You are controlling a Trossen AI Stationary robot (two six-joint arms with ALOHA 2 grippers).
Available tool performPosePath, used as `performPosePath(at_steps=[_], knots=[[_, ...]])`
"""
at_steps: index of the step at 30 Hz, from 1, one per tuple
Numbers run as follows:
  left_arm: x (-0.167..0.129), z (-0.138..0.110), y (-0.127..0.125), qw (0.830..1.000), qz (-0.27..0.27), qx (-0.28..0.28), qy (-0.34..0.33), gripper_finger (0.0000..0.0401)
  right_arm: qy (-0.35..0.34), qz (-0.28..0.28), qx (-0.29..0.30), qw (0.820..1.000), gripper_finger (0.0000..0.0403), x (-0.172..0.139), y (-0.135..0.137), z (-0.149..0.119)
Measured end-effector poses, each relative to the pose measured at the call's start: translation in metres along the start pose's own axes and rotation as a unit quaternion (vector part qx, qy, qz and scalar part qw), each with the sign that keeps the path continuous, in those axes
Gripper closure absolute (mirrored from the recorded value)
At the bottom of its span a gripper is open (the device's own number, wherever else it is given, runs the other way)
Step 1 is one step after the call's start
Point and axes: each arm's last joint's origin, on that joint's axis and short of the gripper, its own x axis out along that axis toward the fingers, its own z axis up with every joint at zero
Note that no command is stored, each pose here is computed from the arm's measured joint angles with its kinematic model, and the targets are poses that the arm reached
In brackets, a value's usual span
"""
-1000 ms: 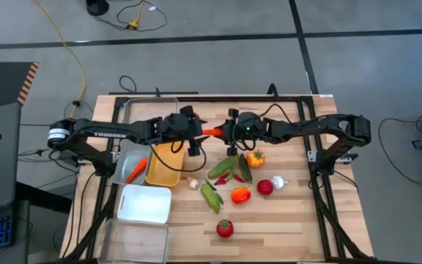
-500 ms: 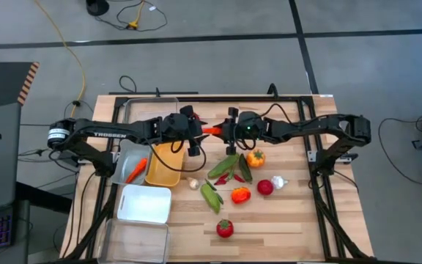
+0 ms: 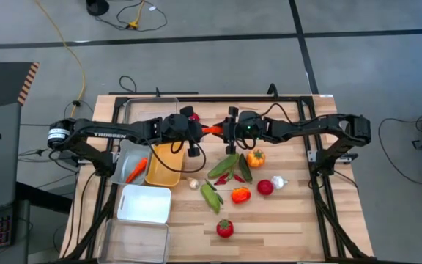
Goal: Sort produce into baskets
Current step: Put the top center carrot into the gray bin
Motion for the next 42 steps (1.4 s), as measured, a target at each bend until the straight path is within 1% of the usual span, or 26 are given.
performPosePath(at_steps=[6,8,12,17,20,24,28,30,32,33,35,37,39,42], knots=[[-0.002,0.005,0.002,1.0,-0.001,0.001,0.009,0.0327,0.001,-0.002,0.023,1.0,0.0159,0.0,0.0,0.0],[-0.005,0.008,0.004,1.0,-0.005,0.003,0.023,0.0328,0.003,-0.003,0.033,0.999,0.0147,0.0,0.0,0.0],[-0.015,0.014,0.009,0.996,-0.023,0.002,0.083,0.0332,0.015,-0.001,0.033,0.999,0.0143,0.0,0.001,-0.003],[-0.036,0.019,0.016,0.98,-0.05,0.003,0.19,0.033,0.037,0.009,0.033,0.999,0.0143,0.0,0.003,-0.007],[-0.052,0.02,0.02,0.965,-0.061,-0.004,0.254,0.033,0.044,0.011,0.032,0.998,0.0143,0.0,0.003,-0.008],[-0.073,0.02,0.025,0.939,-0.064,-0.031,0.337,0.0331,0.045,0.012,0.032,0.998,0.0143,0.0,0.004,-0.008],[-0.089,0.011,0.025,0.901,-0.076,-0.074,0.421,0.0331,0.045,0.012,0.032,0.998,0.0143,0.0,0.004,-0.008],[-0.097,0.006,0.024,0.875,-0.09,-0.094,0.466,0.0331,0.045,0.012,0.032,0.998,0.0143,0.0,0.003,-0.009],[-0.103,0.002,0.023,0.854,-0.094,-0.112,0.499,0.0331,0.045,0.012,0.032,0.998,0.0143,0.0,0.003,-0.009],[-0.105,0.001,0.023,0.848,-0.094,-0.122,0.507,0.0331,0.045,0.012,0.032,0.998,0.0143,0.0,0.003,-0.009],[-0.107,-0.001,0.022,0.847,-0.106,-0.145,0.5,0.0332,0.045,0.012,0.032,0.998,0.0143,0.0,0.003,-0.009],[-0.112,-0.003,0.022,0.842,-0.117,-0.156,0.503,0.0332,0.046,0.012,0.032,0.998,0.0143,0.0,0.003,-0.009],[-0.117,-0.007,0.021,0.84,-0.109,-0.172,0.503,0.0332,0.048,0.013,0.032,0.998,0.0143,0.0,0.003,-0.009],[-0.122,-0.017,0.019,0.831,-0.096,-0.191,0.514,0.0332,0.052,0.014,0.032,0.998,0.0143,0.0,0.004,-0.01]])
